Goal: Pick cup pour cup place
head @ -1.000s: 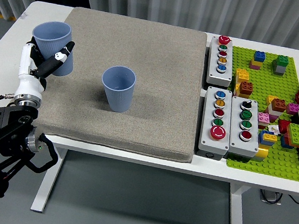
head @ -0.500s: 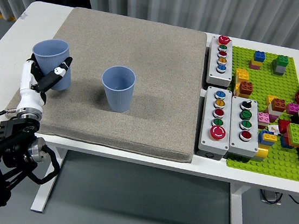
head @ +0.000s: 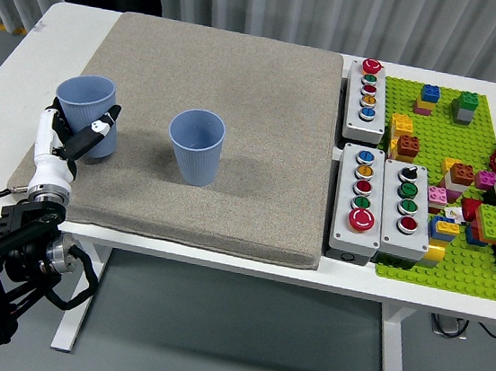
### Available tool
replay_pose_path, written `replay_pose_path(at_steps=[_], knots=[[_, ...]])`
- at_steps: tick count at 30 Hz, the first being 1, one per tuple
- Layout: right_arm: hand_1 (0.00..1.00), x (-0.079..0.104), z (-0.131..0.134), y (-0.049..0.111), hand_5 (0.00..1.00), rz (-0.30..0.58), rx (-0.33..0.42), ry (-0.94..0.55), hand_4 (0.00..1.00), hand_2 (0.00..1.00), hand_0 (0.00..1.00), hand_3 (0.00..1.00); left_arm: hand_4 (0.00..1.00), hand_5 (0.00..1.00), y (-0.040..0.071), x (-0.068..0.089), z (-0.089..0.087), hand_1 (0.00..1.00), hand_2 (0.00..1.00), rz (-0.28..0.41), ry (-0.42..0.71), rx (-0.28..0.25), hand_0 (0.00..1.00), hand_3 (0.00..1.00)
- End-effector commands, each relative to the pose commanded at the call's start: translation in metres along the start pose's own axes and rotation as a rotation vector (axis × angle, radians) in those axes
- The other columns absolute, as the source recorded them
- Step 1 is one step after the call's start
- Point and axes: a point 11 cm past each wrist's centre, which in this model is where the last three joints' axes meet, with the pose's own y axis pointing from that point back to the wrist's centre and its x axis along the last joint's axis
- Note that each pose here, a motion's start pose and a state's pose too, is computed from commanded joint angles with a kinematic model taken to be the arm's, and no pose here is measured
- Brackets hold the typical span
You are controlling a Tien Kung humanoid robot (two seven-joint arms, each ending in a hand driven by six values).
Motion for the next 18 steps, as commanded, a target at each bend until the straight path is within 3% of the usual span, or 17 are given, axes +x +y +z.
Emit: replay_pose_path(at_steps=[12, 13, 18], knots=[[0.634, 0.0001, -0.0001, 0.0, 0.059, 0.001, 0.0, 0.001, 0.002, 0.565, 0.706, 0.566, 0.768, 0.162, 0.0008, -0.0012, -0.0022, 0.69, 0.767, -0.03, -0.015, 0.001, 0.663, 0.7], [0.634, 0.0001, -0.0002, 0.0001, 0.058, 0.001, 0.0, 0.001, 0.002, 0.565, 0.706, 0.566, 0.802, 0.18, 0.0008, -0.0013, -0.0021, 0.721, 0.81, -0.031, -0.015, 0.001, 0.698, 0.771], [0.634, 0.0004, 0.0001, 0.0, 0.058, 0.002, -0.001, 0.002, 0.002, 0.565, 0.706, 0.566, 0.802, 0.18, 0.0003, -0.0011, -0.0009, 0.721, 0.81, -0.041, -0.025, -0.002, 0.698, 0.771]])
